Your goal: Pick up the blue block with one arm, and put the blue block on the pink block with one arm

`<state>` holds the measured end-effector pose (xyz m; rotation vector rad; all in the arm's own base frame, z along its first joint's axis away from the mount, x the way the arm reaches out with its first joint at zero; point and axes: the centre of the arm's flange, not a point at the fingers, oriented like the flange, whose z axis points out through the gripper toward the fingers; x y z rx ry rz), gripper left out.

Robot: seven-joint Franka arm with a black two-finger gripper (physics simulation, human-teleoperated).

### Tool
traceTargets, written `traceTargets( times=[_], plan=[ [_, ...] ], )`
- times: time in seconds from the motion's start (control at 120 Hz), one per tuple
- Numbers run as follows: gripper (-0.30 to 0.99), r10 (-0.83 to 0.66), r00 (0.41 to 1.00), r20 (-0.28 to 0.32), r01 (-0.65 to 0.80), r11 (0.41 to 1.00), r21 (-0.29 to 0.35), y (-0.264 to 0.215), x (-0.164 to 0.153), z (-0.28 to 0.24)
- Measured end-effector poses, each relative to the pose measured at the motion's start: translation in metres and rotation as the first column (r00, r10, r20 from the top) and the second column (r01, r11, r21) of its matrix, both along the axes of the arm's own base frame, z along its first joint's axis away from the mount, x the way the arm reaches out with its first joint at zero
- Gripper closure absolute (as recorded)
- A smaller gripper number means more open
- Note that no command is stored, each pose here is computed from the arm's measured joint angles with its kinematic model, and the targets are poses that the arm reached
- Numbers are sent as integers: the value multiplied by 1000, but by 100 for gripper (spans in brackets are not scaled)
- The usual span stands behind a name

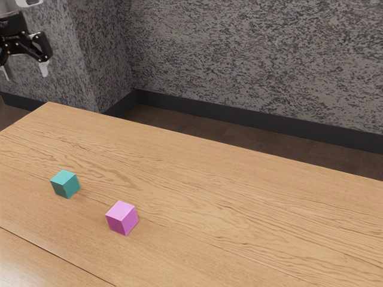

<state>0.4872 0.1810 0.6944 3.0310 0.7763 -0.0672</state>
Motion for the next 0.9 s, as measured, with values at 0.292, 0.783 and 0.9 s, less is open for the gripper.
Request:
traceTargets(
  times=[0.292,0.783,0.9],
  plan=[
    [0,-38,952,304,9,995,95,-42,-44,151],
    [0,-165,986,32,166,986,-34,-129,-43,3],
    [0,-139,988,-63,134,988,-76,-128,-56,-92]
  ],
)
